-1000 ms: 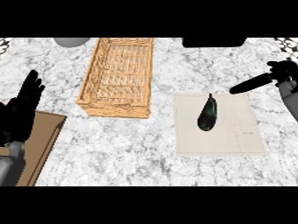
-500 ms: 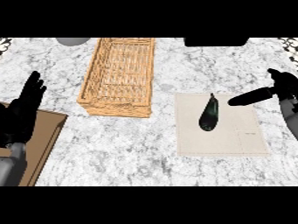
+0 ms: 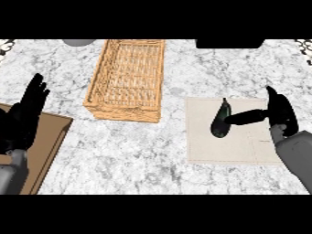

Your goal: Pick the eggplant from the placemat and place it in the basket

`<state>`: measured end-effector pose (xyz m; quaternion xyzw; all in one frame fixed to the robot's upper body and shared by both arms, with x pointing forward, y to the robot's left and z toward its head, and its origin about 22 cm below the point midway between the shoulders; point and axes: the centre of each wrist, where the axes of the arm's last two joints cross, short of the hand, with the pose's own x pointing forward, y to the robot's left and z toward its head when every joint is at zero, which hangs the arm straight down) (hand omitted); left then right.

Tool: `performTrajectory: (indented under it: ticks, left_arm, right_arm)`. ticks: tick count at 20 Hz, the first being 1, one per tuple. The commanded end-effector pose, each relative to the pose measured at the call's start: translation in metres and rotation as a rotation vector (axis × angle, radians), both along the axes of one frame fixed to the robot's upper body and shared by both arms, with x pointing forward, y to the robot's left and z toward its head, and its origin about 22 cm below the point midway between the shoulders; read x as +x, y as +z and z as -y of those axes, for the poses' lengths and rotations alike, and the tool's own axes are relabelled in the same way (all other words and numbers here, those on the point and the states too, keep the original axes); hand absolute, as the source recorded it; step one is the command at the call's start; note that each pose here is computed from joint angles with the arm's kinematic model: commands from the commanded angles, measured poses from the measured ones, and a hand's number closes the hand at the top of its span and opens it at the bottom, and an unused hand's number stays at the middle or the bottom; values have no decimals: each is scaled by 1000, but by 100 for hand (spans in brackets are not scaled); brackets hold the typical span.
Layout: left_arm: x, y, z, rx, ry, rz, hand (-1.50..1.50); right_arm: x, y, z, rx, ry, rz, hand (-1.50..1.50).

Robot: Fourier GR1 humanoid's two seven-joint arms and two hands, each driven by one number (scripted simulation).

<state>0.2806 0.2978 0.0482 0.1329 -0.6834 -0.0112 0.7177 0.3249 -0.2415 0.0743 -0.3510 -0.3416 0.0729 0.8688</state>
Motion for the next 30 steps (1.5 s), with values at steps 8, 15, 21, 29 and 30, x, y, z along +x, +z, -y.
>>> performTrajectory:
  ticks: [8,15,21,29,30]
  left_arm:
    - [19,12,5,0,7,14,0]
    - [24,1,-2,-13,-7,12,0]
    - [-8,-3,6,8,-14,0,0]
    - [13,-5,-8,-17,1,2,0]
    - [0,-10,11,11,-6,1,0]
  right_arm:
    - [-14,-27,-35,3,-156,-22,-150]
    - [-12,-37,-35,1,-158,-12,-150]
    - [0,-53,-43,0,-184,-51,-150]
    - [-7,-69,-46,-13,-170,-100,-150]
    - [-5,-58,-31,-14,-170,-100,-150]
